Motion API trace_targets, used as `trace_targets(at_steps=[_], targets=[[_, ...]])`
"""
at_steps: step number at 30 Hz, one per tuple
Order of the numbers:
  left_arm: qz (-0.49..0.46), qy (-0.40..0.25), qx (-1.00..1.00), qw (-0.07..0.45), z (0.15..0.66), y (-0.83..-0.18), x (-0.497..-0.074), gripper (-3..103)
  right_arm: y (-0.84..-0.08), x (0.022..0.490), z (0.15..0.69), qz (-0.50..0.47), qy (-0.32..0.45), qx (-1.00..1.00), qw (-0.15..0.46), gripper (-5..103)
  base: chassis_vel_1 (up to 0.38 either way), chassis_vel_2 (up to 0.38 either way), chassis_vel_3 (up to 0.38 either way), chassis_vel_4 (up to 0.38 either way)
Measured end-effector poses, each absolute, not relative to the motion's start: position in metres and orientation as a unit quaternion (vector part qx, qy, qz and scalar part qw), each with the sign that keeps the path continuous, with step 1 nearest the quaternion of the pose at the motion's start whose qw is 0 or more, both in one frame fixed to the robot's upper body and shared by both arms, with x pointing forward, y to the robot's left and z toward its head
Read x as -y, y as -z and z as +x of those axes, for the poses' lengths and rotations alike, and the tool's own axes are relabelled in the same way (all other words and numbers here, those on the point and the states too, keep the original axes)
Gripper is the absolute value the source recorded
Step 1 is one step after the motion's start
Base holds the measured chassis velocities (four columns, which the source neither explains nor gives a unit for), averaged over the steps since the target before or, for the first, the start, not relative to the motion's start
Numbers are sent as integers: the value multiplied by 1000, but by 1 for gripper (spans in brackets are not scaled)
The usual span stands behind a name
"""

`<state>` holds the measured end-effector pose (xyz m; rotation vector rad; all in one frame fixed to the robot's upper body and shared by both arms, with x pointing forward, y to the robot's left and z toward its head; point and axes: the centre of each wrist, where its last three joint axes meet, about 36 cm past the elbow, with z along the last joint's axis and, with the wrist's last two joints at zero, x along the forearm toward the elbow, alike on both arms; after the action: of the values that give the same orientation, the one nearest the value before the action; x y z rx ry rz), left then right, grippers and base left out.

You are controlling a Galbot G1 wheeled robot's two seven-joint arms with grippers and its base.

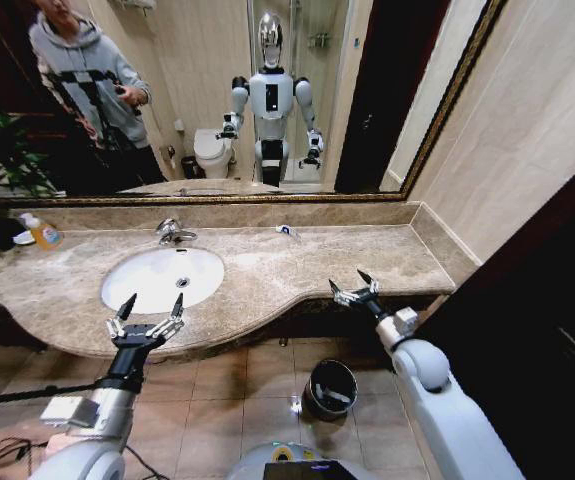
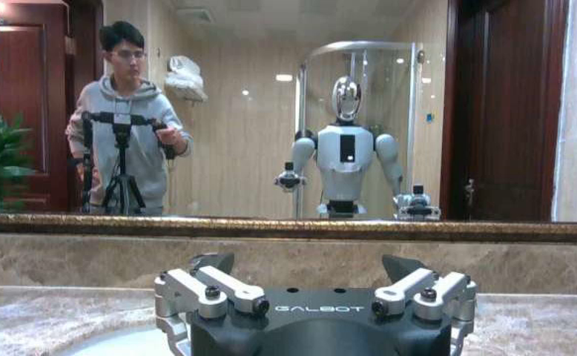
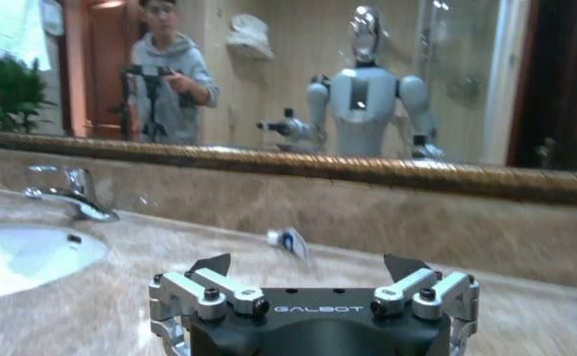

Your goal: Pick up the trash from the sink and place it in the trash bin.

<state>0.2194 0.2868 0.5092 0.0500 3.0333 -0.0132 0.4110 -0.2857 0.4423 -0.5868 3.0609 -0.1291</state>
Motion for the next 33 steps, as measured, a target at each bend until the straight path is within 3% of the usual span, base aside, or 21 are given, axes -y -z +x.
trace_targets(at_steps=[7,17,33], targets=[[17,4,-998,54,219,-509,-287,100,-439,274,451,-204,50,-978,8,100,0,0,0,0],[16,4,-998,54,219,-509,-287,100,-450,214,536,-227,54,-972,-1,100,0,0,0,0],[16,4,-998,54,219,-509,-287,100,-426,162,627,-200,74,-977,-22,100,0,0,0,0]])
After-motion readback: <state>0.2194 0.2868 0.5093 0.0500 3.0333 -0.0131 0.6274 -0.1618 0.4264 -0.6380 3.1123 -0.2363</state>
